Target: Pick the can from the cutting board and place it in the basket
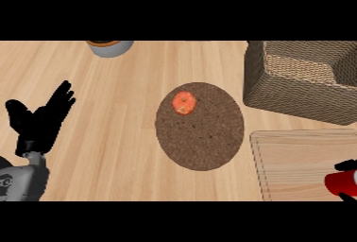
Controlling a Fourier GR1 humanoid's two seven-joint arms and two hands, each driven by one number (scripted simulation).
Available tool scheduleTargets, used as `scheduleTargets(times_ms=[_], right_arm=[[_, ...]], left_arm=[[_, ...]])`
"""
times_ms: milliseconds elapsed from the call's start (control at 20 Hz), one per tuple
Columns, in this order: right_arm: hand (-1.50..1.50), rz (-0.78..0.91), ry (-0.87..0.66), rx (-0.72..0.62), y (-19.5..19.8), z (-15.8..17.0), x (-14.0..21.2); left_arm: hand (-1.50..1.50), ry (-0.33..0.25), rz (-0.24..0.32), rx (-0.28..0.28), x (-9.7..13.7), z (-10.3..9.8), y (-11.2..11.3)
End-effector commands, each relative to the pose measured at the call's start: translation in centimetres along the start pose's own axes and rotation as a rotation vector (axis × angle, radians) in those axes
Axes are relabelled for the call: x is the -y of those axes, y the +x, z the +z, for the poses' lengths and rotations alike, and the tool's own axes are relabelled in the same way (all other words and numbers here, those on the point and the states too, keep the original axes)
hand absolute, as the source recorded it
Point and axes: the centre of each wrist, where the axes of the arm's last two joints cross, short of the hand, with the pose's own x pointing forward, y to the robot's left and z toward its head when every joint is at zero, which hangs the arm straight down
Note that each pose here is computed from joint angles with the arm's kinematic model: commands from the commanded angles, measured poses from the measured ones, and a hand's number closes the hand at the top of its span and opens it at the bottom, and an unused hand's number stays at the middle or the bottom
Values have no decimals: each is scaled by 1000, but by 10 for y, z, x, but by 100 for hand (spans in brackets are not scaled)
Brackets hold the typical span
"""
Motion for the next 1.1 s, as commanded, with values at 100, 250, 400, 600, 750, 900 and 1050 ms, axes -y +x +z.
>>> scheduleTargets(times_ms=[100,250,400,600,750,900,1050], right_arm=[[150,39,24,-2,-8,-14,-27],[150,33,18,20,14,-3,-31],[150,55,62,168,101,-26,-79],[150,99,123,308,196,-37,-129],[150,135,160,307,239,-26,-160],[150,70,186,302,278,0,-182],[150,-185,154,364,287,2,-171]], left_arm=[[0,1,7,17,-13,-4,2],[0,13,-10,-1,-16,-14,7],[0,2,3,9,-17,-4,9],[0,-13,-7,7,0,-11,9],[0,-12,-3,5,-6,-9,-3],[0,4,-7,-5,-19,-10,1],[0,-1,-5,8,-3,-12,2]])
